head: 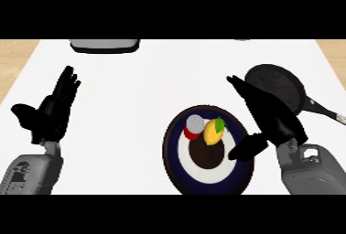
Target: Pick the lemon from the plate and place it in the pan
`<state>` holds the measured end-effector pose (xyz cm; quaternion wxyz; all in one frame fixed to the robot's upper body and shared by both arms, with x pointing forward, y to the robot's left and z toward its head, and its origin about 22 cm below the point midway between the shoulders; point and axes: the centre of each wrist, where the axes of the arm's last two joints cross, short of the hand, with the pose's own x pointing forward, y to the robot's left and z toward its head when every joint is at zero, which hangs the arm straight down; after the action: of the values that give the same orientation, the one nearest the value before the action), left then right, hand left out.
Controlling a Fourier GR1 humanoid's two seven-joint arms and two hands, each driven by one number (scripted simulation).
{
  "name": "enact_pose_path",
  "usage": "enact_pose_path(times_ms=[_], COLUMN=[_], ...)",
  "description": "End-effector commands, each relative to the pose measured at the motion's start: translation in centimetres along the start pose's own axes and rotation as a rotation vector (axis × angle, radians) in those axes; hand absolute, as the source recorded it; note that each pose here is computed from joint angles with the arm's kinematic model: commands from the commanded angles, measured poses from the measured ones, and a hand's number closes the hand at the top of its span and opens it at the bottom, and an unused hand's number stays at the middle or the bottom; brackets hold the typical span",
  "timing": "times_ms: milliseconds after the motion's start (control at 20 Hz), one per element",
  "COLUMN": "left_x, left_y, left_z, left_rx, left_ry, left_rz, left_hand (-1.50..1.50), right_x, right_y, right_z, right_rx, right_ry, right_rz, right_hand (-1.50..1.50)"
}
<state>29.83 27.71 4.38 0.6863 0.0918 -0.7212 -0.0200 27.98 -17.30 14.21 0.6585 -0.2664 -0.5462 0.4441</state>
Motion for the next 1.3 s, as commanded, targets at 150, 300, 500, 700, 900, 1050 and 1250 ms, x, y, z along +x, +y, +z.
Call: enact_pose_path(times_ms=[150,300,500,700,900,1050,1250], left_x=[1.0,0.0,0.6,-0.5,0.6,1.0,-0.4], left_y=[1.2,-0.6,0.9,-0.1,1.4,0.1,-1.5], left_z=[0.5,0.4,2.5,-0.1,-0.4,-0.6,-1.1], left_rx=[-0.005,-0.004,-0.015,-0.006,-0.011,-0.006,-0.016], left_ry=[0.012,0.011,0.000,0.012,0.001,-0.003,0.009], left_rz=[-0.004,-0.010,-0.007,0.018,0.002,-0.006,0.012], left_hand=[0.00,0.00,0.00,0.00,0.00,0.00,0.00], right_x=[-0.8,-1.2,-1.4,0.7,0.4,-1.0,-0.7], right_y=[1.9,2.7,3.3,5.7,4.6,4.7,6.2], right_z=[-2.1,-3.1,-2.7,-2.2,-3.8,-4.3,-4.8], right_rx=[0.104,0.120,0.135,0.148,0.182,0.199,0.231], right_ry=[-0.003,-0.022,-0.008,0.019,0.090,0.120,0.145], right_rz=[0.013,0.034,0.061,0.090,0.221,0.226,0.269], right_hand=[-1.50,-1.50,-1.50,-1.50,-1.50,-1.50,-1.50])
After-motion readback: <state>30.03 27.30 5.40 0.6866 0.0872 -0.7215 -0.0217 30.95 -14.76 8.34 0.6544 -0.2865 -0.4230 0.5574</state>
